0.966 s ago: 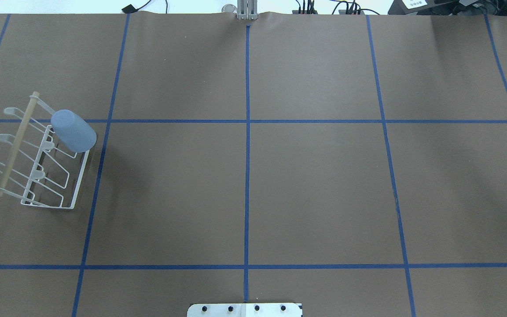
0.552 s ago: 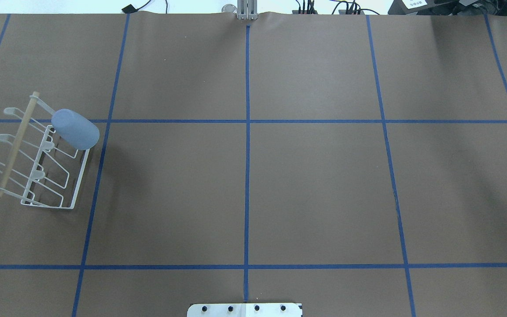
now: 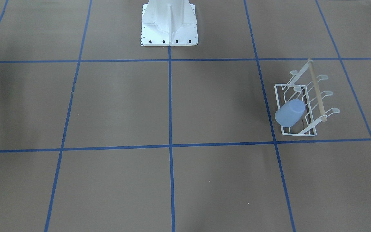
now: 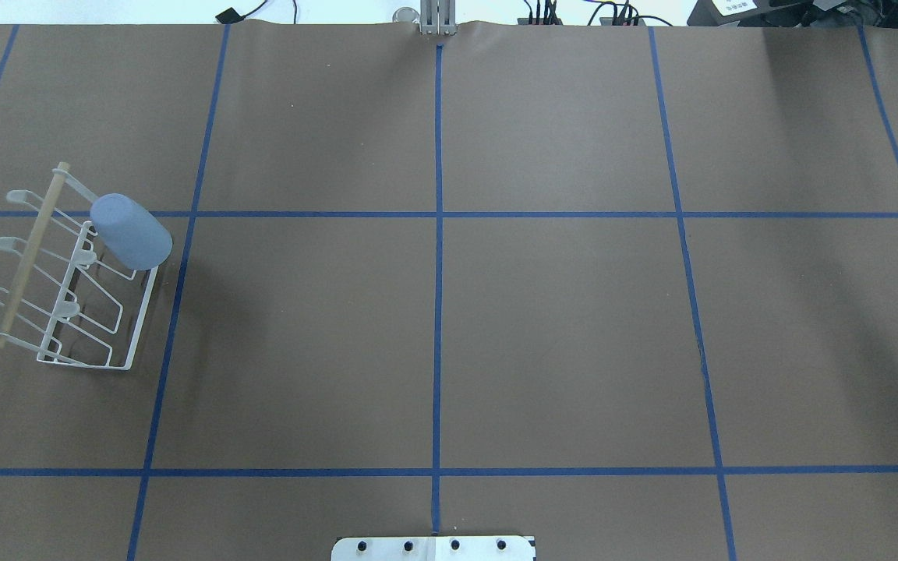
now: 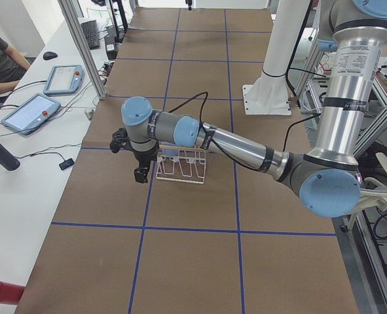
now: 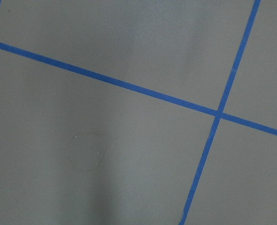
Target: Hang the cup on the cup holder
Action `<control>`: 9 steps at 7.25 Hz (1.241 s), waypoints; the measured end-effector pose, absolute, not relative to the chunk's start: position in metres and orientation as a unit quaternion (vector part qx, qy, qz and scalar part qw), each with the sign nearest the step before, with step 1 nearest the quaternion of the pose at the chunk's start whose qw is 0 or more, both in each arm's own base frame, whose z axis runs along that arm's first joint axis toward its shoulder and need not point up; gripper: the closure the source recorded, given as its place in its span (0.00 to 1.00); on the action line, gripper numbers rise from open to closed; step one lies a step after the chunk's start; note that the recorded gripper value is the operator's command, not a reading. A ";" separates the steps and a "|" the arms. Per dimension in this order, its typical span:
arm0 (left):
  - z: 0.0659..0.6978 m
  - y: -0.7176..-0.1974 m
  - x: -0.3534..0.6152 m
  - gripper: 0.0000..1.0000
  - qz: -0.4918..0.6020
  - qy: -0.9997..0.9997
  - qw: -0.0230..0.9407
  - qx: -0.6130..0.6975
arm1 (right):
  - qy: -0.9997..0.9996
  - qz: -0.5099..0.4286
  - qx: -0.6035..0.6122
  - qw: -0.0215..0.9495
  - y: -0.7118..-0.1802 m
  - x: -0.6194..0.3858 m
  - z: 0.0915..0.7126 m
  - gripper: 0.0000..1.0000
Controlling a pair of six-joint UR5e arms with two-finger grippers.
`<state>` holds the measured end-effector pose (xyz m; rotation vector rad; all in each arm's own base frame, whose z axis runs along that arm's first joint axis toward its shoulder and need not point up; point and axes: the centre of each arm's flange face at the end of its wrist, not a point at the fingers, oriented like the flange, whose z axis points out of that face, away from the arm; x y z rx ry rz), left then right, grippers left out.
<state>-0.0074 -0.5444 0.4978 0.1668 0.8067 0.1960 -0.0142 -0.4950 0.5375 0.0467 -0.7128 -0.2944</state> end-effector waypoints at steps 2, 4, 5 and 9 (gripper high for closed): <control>0.498 -0.543 -0.009 0.02 0.096 0.364 0.922 0.086 | -0.349 -0.128 0.029 0.928 -0.490 -0.011 0.543 0.00; 0.508 -0.539 -0.010 0.02 0.093 0.359 0.925 0.078 | -0.351 -0.109 0.038 0.929 -0.490 -0.010 0.541 0.00; 0.517 -0.534 -0.010 0.02 0.090 0.359 0.926 0.071 | -0.351 -0.105 0.040 0.930 -0.490 -0.010 0.542 0.00; 0.556 -0.496 -0.015 0.02 0.090 0.358 0.927 0.066 | -0.362 -0.101 0.034 0.926 -0.486 -0.011 0.547 0.00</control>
